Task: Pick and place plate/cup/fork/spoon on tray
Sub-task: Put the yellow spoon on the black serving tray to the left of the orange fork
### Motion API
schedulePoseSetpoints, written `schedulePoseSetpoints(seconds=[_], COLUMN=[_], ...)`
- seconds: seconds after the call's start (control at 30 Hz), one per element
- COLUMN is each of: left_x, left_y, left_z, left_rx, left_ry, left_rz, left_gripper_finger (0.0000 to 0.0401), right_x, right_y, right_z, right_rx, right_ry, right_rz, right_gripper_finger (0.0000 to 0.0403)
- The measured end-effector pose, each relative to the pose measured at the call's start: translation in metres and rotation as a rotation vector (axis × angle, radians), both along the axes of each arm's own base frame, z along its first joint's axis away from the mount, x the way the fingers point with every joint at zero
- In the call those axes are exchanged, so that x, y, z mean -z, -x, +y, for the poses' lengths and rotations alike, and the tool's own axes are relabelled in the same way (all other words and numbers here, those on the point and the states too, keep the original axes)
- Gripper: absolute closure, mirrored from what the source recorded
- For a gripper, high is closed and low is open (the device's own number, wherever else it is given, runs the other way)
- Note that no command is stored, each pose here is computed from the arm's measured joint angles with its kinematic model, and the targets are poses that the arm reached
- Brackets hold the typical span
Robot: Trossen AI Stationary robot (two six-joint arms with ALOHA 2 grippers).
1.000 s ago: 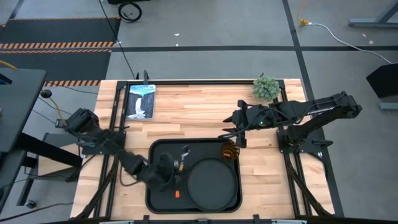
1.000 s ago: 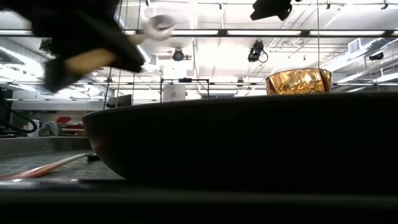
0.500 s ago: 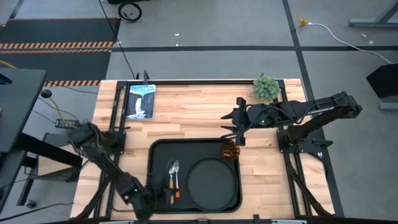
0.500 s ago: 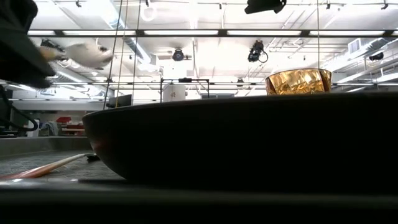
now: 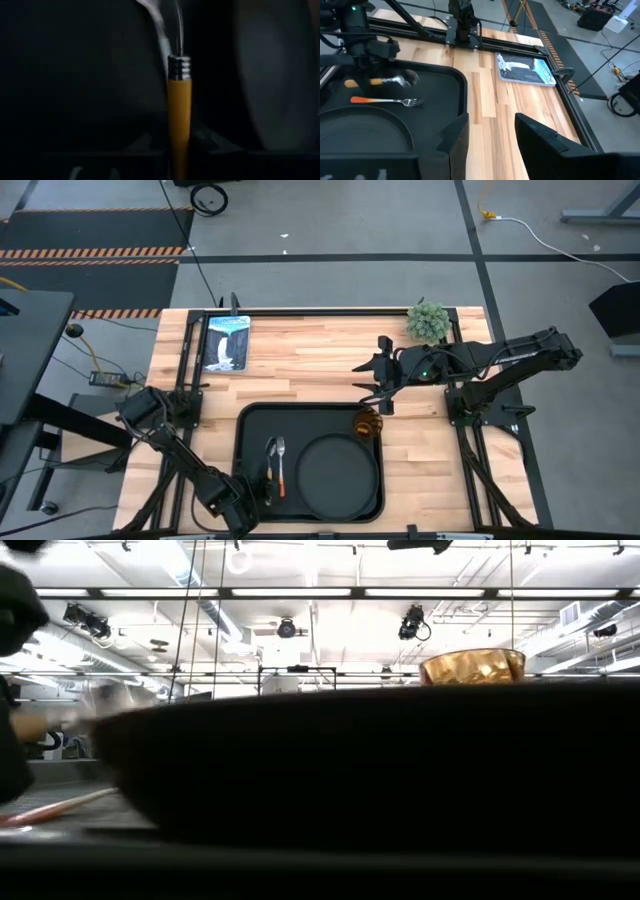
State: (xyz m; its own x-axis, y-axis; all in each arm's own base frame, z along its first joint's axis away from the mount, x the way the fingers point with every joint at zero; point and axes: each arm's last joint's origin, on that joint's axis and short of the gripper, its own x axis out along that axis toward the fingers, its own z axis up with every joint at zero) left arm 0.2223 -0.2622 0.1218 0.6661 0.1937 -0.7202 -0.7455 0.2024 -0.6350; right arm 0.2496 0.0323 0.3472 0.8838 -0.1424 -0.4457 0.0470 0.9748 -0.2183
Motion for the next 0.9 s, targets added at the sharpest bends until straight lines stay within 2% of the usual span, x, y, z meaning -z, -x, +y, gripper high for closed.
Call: schedulePoseSetpoints(seconds=[0.1,0.3,0.57,0.73,0.9], left_x=[0.002,0.002,-0.003,-0.011,-0.011], left_y=[0.0,-0.001,-0.001,0.003,0.007], left_z=[0.003,0.003,0.004,0.003,0.004], left_rx=[0.001,0.004,-0.004,0.0,0.01], left_ry=[0.007,0.017,-0.014,-0.021,-0.014], left_rz=[0.048,0.05,0.004,-0.017,0.027], left_gripper_finger=[0.0358,0.0375,0.0363,0.0374,0.0373], right_x=[0.0,0.0,0.0,0.0,0.0], right_y=[0.0,0.0,0.0,0.0,0.0], right_z=[0.0,0.0,0.0,0.0,0.001], right_rx=[0.001,0.007,0.006,0.006,-0.014], right_ry=[-0.001,-0.015,-0.016,-0.016,-0.026], right_rz=[0.0,-0.002,-0.002,-0.002,0.001], right_gripper_finger=[0.0237,0.0237,0.0237,0.0237,0.0237])
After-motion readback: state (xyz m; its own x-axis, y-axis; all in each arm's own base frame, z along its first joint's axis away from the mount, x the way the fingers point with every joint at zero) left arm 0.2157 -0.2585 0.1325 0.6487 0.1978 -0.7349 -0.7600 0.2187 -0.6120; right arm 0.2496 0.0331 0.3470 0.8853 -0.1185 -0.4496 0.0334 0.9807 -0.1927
